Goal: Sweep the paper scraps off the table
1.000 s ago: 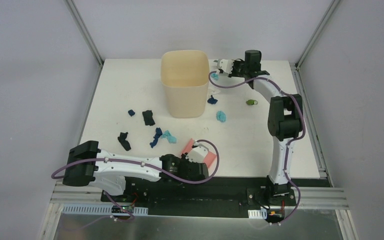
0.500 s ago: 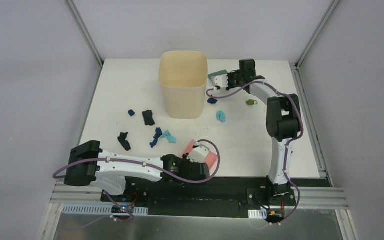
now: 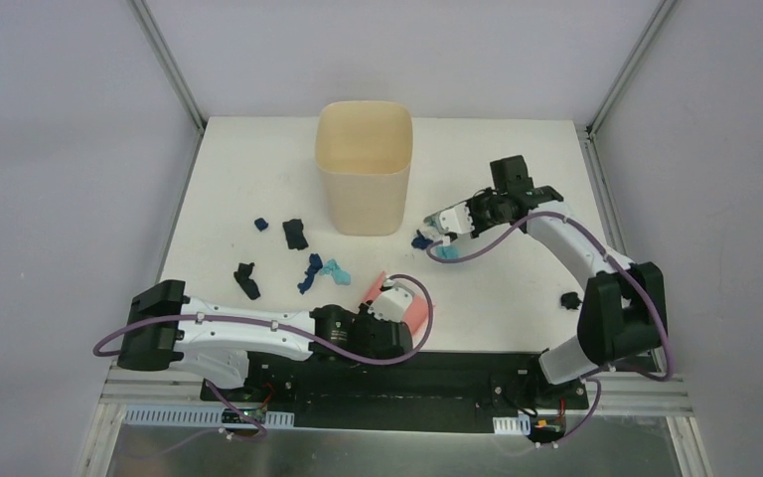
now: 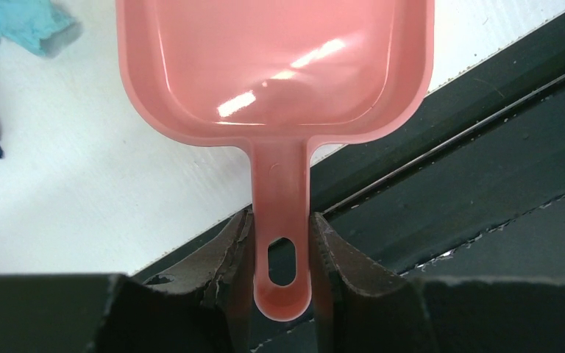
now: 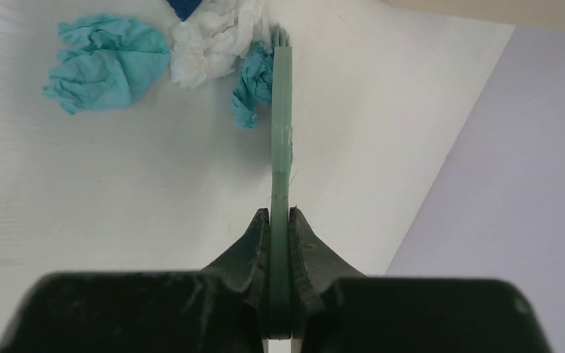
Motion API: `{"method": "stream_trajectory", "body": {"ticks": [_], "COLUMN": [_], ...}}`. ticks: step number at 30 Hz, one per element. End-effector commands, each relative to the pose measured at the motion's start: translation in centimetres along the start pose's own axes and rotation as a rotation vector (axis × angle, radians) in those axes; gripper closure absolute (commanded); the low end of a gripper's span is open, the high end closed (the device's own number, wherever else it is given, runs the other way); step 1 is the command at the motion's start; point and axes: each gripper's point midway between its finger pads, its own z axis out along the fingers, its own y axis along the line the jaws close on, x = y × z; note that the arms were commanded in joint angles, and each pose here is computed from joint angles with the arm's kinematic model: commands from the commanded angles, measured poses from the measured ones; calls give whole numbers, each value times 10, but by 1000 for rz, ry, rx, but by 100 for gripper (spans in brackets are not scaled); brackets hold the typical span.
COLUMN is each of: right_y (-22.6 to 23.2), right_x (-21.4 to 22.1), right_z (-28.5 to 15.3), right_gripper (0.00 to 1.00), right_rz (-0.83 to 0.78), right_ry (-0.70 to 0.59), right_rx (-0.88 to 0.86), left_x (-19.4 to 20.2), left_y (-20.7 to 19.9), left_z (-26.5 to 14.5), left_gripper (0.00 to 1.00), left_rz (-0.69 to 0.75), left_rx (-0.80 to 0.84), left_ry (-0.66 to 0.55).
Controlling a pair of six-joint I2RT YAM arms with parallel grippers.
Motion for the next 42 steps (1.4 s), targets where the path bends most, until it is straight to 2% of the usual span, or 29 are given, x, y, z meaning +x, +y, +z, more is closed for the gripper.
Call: {"method": "stream_trajectory", "body": {"ticks": [1, 4, 6, 10, 14, 18, 22, 26, 31, 34, 42], "right_y": [52, 51, 29, -13, -31, -39, -42, -51, -60, -56, -44], "right_x": [-33, -43, -42, -32, -10, 41, 101, 125, 119, 118, 127], "right_z": [-28, -49, -69, -115, -145, -149, -139, -130, -125, -123, -107], "right_gripper": [100, 100, 100, 100, 100, 100, 100, 100, 100, 100, 100], "right_rz": [108, 269, 403, 649, 889, 1043, 1145, 1279, 1339, 1356, 1374], "right_ry": [-33, -31, -5, 49, 100, 231, 358, 340, 272, 265, 299], "right_rx": [-115, -78, 18, 177, 299, 458, 519, 511, 537, 548, 512], "left_x": [-19, -22, -23, -23, -25, -23, -32, -39, -28, -17, 16], "left_y": [-1, -7, -18, -26, -14, -8, -8, 1, 5, -2, -14], "left_z": [-8, -6, -4, 2, 7, 11, 10, 9, 7, 11, 35], "left_gripper": [91, 91, 91, 91, 90, 78, 62, 48, 41, 38, 40], "left_rz": [107, 127, 139, 97, 35, 29, 36, 34, -34, -94, 60], "left_rx": [-22, -12, 38, 87, 47, 54, 96, 72, 65, 126, 66], "left_ry": [-32, -25, -24, 6, 33, 77, 76, 39, -22, -53, 77]}}
